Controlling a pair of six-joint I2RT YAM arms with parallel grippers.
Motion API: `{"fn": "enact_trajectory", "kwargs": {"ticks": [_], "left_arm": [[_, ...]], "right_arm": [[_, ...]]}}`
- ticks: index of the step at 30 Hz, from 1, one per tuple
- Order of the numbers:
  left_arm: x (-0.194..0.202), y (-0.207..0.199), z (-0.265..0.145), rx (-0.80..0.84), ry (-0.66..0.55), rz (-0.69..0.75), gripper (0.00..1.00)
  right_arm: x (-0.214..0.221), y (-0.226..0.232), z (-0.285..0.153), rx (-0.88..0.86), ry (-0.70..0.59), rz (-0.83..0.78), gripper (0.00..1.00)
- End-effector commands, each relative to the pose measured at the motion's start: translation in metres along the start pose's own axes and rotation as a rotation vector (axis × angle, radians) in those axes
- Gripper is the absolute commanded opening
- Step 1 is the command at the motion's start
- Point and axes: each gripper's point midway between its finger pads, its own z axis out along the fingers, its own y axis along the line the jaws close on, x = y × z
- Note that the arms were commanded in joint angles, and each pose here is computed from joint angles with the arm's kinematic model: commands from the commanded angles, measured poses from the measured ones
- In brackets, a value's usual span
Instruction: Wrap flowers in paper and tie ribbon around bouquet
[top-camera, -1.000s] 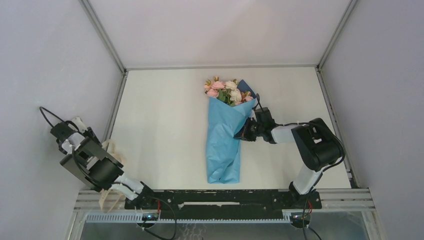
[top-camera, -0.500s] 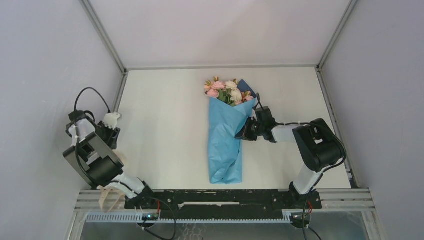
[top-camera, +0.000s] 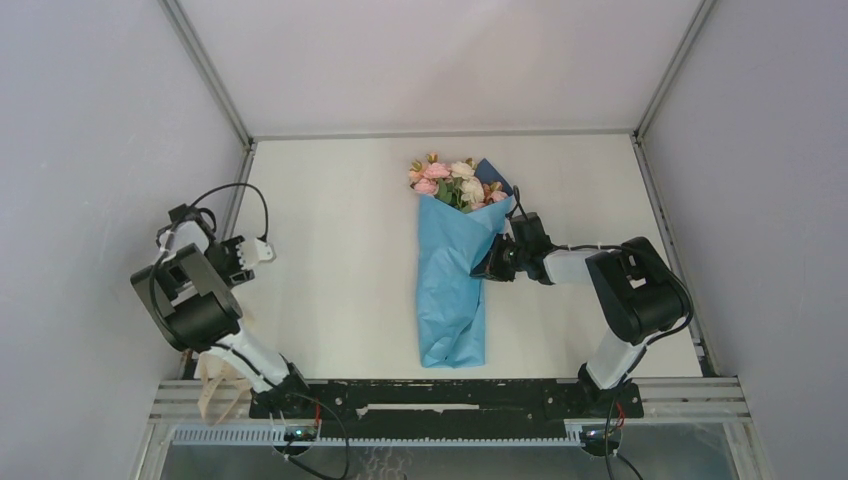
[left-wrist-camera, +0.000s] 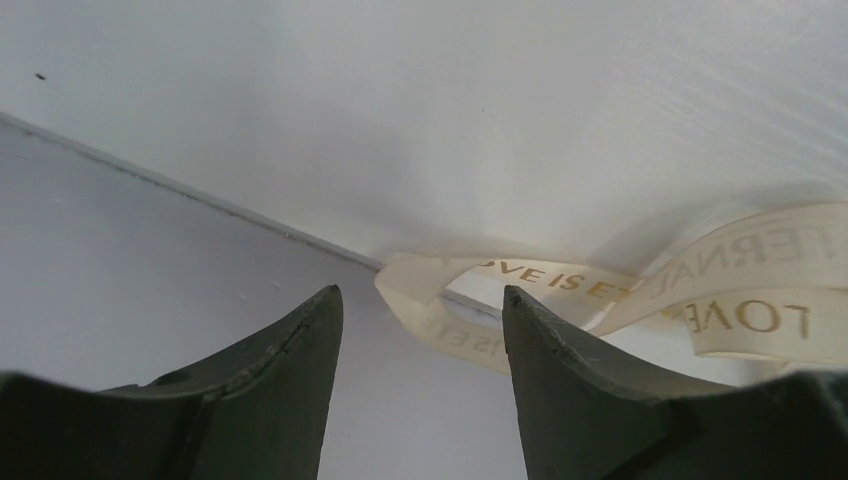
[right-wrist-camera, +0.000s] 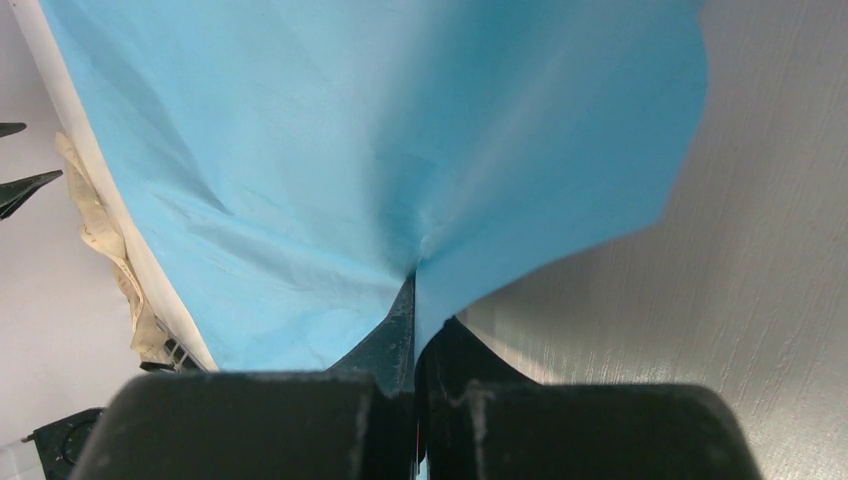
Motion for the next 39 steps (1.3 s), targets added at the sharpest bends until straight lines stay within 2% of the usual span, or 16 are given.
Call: {"fn": "enact_trajectory", "kwargs": {"ticks": [1, 4, 10, 13, 14, 15, 18, 20, 24, 27, 31, 34, 39], "left_arm": [[0.018, 0.007, 0.007, 0.069, 0.088, 0.133, 0.64], [0.033, 0.001, 0.009, 0.134, 0.163, 0.143, 0.64], [0.030, -0.005, 0.022, 0.166, 0.164, 0.157, 0.66], [0.025, -0.006, 0.030, 0.179, 0.160, 0.137, 0.60], [0.023, -0.008, 0.033, 0.187, 0.159, 0.131, 0.55], [0.020, -0.009, 0.034, 0.193, 0.155, 0.125, 0.45], [0.010, -0.012, 0.034, 0.189, 0.128, 0.065, 0.02], [-0.002, -0.006, 0.028, 0.153, 0.102, -0.011, 0.00], [-0.053, 0.014, 0.006, 0.053, -0.065, -0.176, 0.00], [-0.114, 0.016, -0.022, 0.018, -0.242, -0.224, 0.00], [-0.204, 0.004, -0.065, 0.017, -0.437, -0.200, 0.00], [-0.276, -0.024, -0.104, 0.049, -0.544, -0.112, 0.00], [-0.369, -0.077, -0.207, 0.130, -0.776, -0.013, 0.00]], "right_arm": [[0.000, -0.024, -0.004, 0.112, -0.012, -0.019, 0.00], [0.000, -0.025, -0.004, 0.116, -0.012, -0.020, 0.00], [0.000, -0.024, -0.001, 0.107, -0.011, -0.014, 0.00], [0.000, -0.024, -0.001, 0.106, -0.012, -0.013, 0.00], [0.000, -0.024, -0.002, 0.110, -0.012, -0.016, 0.00], [0.000, -0.025, -0.003, 0.115, -0.013, -0.017, 0.00], [-0.002, -0.025, -0.005, 0.119, -0.019, -0.020, 0.00], [-0.004, -0.022, -0.007, 0.109, -0.026, -0.021, 0.00], [-0.009, -0.014, -0.011, 0.078, -0.040, -0.018, 0.00], [-0.011, -0.013, -0.013, 0.062, -0.036, -0.004, 0.00], [-0.017, -0.007, -0.021, 0.043, -0.054, -0.008, 0.00], [-0.022, -0.003, -0.028, 0.024, -0.068, -0.006, 0.00], [-0.031, -0.005, -0.039, 0.024, -0.092, 0.005, 0.00]]}}
